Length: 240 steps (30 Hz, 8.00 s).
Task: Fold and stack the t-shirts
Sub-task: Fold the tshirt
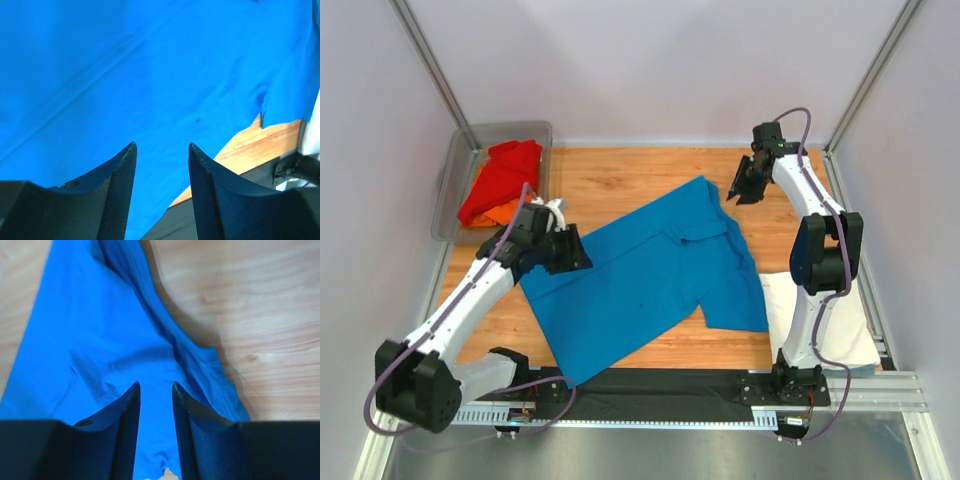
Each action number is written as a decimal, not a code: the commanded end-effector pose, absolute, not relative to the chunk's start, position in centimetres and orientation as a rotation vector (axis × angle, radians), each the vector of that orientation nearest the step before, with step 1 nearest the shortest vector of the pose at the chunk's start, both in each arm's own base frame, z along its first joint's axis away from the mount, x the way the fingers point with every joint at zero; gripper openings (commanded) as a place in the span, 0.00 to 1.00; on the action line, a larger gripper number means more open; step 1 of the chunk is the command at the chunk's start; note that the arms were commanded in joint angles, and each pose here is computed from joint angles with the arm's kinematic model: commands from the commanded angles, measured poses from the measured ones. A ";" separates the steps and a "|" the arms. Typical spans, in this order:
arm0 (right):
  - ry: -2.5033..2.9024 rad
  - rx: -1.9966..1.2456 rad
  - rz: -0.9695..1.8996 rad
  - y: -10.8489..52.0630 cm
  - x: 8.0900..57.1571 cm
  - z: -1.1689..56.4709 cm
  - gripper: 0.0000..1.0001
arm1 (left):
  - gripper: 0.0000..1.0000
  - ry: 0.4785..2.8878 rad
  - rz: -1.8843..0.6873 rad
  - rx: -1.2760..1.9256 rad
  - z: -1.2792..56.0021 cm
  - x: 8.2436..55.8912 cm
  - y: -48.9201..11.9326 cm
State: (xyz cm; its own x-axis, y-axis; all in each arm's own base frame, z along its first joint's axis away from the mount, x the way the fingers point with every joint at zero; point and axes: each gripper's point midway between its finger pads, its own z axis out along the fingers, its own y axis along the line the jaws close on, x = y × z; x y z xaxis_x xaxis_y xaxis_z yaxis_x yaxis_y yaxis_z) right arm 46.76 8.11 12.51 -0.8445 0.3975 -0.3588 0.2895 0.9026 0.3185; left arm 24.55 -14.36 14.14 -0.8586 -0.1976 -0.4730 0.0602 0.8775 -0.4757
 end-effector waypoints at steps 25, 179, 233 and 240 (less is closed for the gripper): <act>2.810 0.366 0.637 10.0 44.4 5.1 0.30 | 0.56 2.485 -0.428 0.536 7.0 37.7 -39.4; 2.939 0.278 0.003 3.6 32.5 7.4 0.45 | 0.04 2.973 0.058 0.645 2.1 2.5 -17.2; 2.550 0.772 1.600 13.0 47.7 13.4 0.00 | 0.00 2.961 0.087 -0.499 6.7 11.7 -8.6; 2.453 0.843 1.717 13.5 49.9 14.2 0.00 | 0.00 2.942 0.172 -0.488 7.2 14.3 -7.5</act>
State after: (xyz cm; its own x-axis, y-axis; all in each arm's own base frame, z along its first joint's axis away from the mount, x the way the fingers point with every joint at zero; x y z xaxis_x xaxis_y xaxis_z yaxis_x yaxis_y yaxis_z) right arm 48.07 12.99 11.94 -0.8527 0.4488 0.2675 0.4376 0.3339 0.8349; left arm 12.78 -8.24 6.26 -0.9322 -0.3375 -0.1304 -0.3478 0.9353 0.0651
